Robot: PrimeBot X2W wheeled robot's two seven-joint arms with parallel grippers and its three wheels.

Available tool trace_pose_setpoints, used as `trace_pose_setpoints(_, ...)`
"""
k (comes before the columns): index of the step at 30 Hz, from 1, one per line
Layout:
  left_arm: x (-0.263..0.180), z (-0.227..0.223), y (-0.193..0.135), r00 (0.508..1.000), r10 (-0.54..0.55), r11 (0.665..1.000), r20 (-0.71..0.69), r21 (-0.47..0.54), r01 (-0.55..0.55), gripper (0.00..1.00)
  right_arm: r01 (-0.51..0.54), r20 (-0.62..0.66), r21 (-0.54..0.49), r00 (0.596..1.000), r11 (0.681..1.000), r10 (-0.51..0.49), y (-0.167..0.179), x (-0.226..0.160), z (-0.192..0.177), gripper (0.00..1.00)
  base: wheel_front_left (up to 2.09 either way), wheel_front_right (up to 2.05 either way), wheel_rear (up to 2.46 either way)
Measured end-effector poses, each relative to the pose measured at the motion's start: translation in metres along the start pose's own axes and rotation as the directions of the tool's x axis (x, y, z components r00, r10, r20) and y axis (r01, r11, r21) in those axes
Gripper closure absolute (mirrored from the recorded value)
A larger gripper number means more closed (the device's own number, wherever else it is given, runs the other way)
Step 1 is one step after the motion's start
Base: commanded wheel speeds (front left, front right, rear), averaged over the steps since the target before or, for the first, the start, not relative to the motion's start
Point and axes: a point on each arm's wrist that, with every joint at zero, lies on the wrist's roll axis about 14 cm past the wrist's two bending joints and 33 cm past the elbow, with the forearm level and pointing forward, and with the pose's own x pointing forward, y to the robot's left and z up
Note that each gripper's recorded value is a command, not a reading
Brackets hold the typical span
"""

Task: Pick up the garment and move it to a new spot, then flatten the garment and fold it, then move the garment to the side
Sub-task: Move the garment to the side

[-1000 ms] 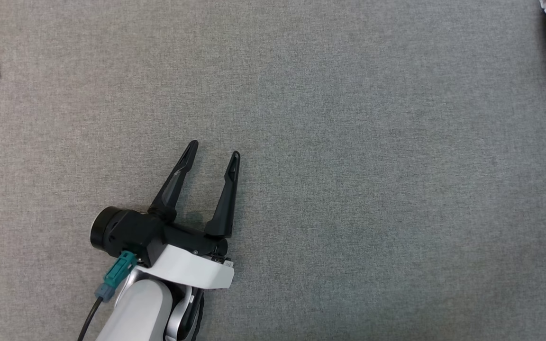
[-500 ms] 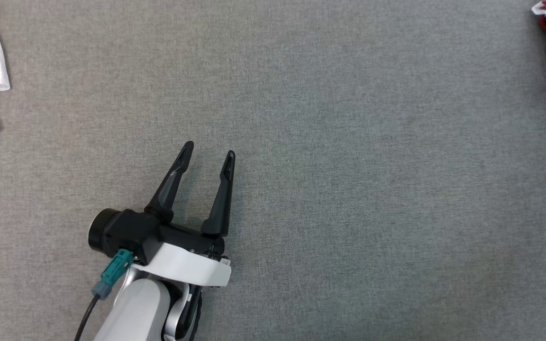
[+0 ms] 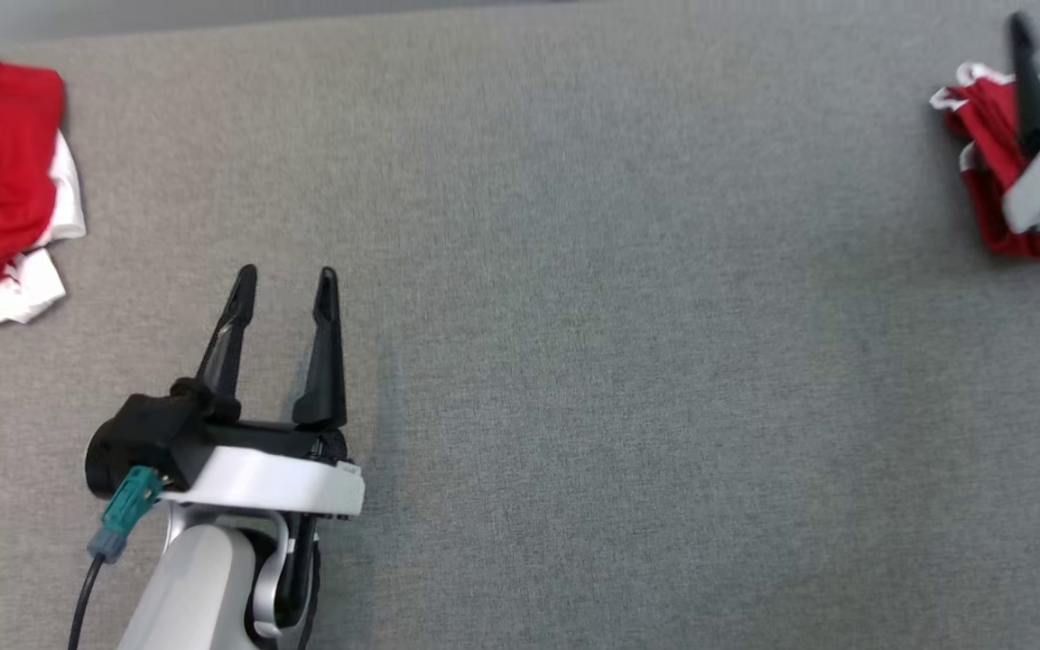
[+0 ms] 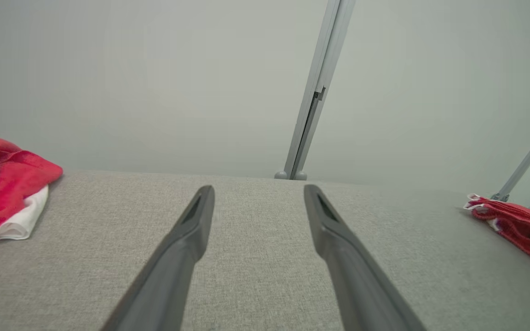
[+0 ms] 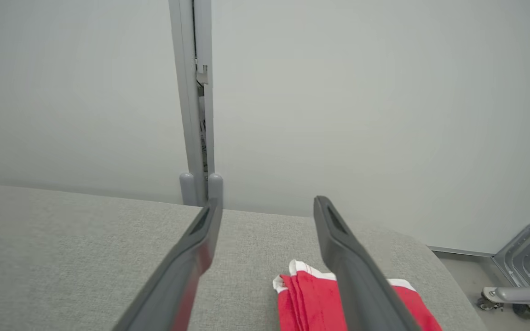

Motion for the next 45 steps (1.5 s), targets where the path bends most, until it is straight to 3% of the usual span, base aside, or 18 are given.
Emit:
trace_pose_setpoints(5,-0.016,0.020,0.014,0.997,0.059,0.998,0.041,0.012,-0.060,0.00,-0.088,0.077,0.094,0.994,0.992,0.081,0.047,-0.021,0.014,0.00,0.00,0.00,0.00)
trace_pose_setpoints(13,-0.060,0.031,0.029,0.989,0.139,0.990,0.052,0.004,-0.139,0.00,-0.159,0.207,0.222,0.972,0.962,0.113,0.094,-0.074,0.032,0.00,0.00,0.00,0.00)
trace_pose_setpoints(19,-0.080,0.031,0.030,0.986,0.159,0.987,0.049,-0.004,-0.159,0.00,-0.146,0.224,0.276,0.971,0.950,0.084,0.111,-0.106,0.021,0.00,0.00,0.00,0.00)
trace_pose_setpoints(28,-0.103,0.028,0.031,0.985,0.171,0.985,0.037,-0.009,-0.170,0.00,-0.148,0.237,0.274,0.968,0.950,0.082,0.133,-0.147,0.008,0.00,0.00,0.00,0.00)
trace_pose_setpoints(45,-0.114,0.015,0.029,0.986,0.165,0.986,-0.003,-0.009,-0.165,0.00,-0.162,0.201,0.321,0.974,0.933,0.101,0.145,-0.173,-0.010,0.00,0.00,0.00,0.00)
